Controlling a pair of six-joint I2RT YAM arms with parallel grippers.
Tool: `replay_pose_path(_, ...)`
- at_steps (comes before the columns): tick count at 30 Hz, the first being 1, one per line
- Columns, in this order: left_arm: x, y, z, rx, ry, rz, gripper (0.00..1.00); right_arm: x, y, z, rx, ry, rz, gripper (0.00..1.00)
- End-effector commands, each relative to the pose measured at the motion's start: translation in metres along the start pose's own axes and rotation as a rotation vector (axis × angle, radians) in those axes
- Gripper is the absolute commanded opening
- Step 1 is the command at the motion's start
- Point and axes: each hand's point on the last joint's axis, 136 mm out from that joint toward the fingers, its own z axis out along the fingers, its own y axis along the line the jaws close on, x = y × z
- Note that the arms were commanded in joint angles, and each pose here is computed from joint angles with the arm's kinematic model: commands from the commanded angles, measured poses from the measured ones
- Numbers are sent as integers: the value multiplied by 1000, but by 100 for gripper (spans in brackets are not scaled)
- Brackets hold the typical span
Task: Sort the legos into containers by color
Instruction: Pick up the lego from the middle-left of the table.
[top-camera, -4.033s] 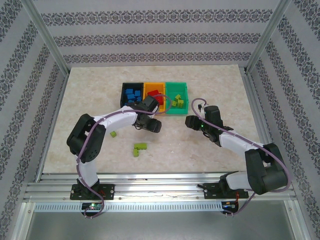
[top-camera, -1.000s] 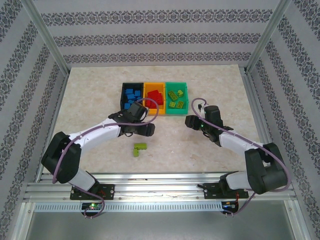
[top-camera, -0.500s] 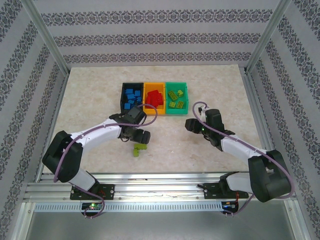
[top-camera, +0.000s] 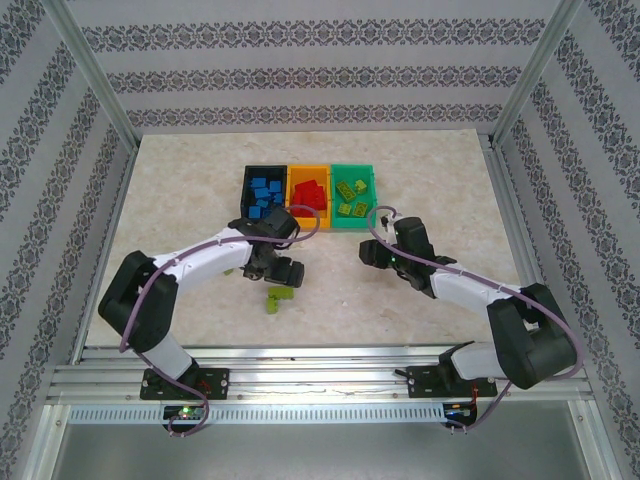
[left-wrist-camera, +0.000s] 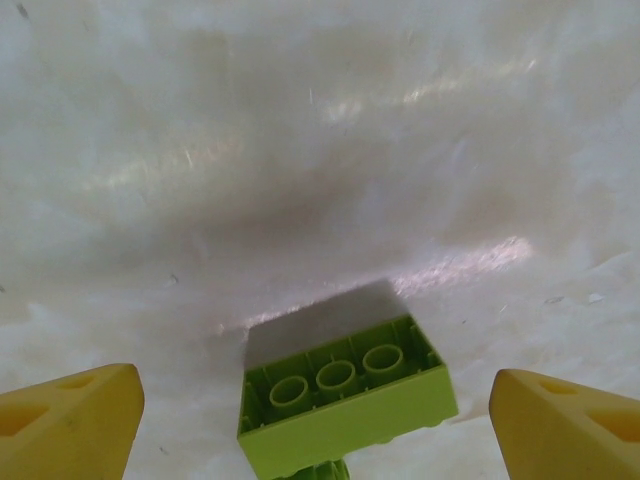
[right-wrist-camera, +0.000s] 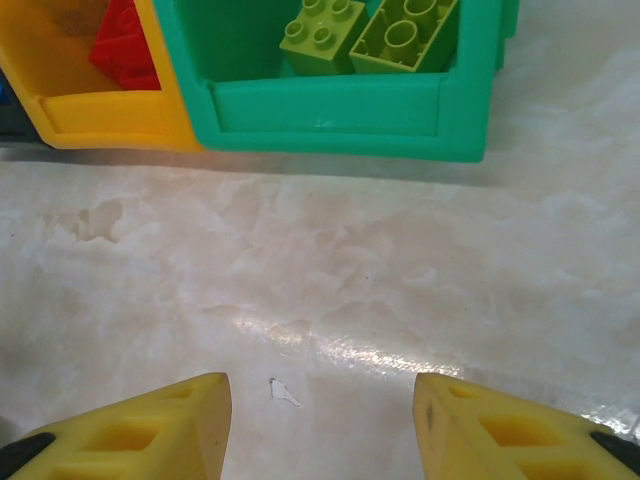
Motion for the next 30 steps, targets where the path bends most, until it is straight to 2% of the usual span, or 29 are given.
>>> replay_pose_path(1, 21, 2, -2, -53, 94, -32, 90, -10, 2, -1, 13, -26, -27, 52)
replay_pose_path(13, 30, -1, 18, -132, 179, -24, 90, -10, 5, 1, -4, -20, -23, 52)
replay_pose_path(20, 35, -4, 26, -130, 201, -23, 88, -10, 5, 1, -2, -18, -24, 52)
replay_pose_path(23, 34, -6, 29, -125, 202, -18, 83, -10, 5, 0, -2, -20, -24, 52)
replay_pose_path(25, 34, -7, 30, -122, 205, -18, 76, -10, 4, 1, 1, -21, -23, 52)
replay_pose_path(30, 29, -13, 26, -99, 180, -17, 70, -9, 5, 1, -4, -17, -22, 52)
